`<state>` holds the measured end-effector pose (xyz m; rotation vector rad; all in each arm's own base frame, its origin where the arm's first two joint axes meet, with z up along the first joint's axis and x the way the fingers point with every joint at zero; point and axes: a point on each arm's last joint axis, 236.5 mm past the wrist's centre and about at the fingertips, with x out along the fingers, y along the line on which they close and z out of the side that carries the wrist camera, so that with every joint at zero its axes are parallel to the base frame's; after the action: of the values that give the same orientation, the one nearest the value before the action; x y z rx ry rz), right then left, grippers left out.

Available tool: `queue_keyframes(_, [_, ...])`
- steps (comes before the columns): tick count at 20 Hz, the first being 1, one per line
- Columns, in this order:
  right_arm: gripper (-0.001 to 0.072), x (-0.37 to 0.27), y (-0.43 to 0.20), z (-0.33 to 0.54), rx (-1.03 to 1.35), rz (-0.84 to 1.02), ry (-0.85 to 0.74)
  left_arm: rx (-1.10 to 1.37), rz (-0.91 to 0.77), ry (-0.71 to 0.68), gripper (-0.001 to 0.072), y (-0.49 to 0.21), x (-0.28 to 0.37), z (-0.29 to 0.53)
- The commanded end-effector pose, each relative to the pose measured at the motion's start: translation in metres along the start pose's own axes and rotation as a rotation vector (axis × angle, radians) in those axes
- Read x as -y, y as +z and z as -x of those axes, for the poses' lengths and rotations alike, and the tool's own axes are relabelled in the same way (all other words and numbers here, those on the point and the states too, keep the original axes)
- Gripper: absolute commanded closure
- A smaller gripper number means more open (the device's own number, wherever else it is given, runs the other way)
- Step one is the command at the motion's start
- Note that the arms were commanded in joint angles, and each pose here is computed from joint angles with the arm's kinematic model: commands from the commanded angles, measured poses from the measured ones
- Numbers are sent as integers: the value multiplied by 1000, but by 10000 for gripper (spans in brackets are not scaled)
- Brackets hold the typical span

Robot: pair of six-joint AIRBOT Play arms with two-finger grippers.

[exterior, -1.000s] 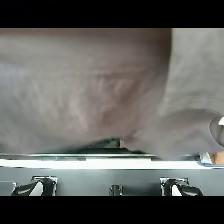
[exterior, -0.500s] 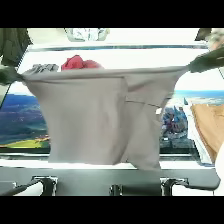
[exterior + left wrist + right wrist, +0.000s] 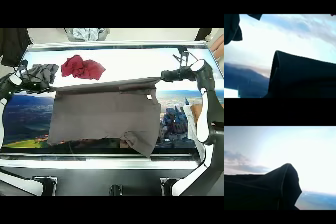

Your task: Fold the shirts.

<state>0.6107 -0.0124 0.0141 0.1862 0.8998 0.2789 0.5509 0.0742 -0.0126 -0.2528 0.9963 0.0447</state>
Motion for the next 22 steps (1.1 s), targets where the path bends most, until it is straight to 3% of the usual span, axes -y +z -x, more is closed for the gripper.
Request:
queue_keyframes(1, [660,6,2,-20,36,-44,10,46,71,-72,669,9,17,-24])
queue_keyframes(4, [653,-2,-14,-20,-30,-45,42,15,79,-98,663,1,28,-28])
queue_keyframes(5, [481,-8,-19,-16,-60,-43,63,-8,77,-106,556,-4,31,-26])
queue_keyframes(6, [139,-14,-22,-7,-87,-17,83,-57,69,-112,257,-11,32,-20])
queue_keyframes(7, [26,-19,-24,12,-122,66,103,-120,55,-107,25,-19,27,-7])
queue_keyframes(9, [18,-8,-41,62,-229,154,54,-270,28,-54,28,-40,-1,27])
queue_keyframes(10, [30,4,-58,90,-314,164,15,-343,39,-15,69,-54,-19,44])
queue_keyframes(13, [50,23,-114,160,-554,112,-4,-530,185,52,73,-110,-59,84])
queue_keyframes(16, [87,17,-158,178,-646,99,-11,-667,240,43,150,-205,-63,96])
queue_keyframes(19, [87,-10,-202,164,-624,57,59,-683,216,-7,149,-282,-46,88])
queue_keyframes(22, [87,-23,-244,161,-686,53,116,-673,218,-89,149,-299,-28,81])
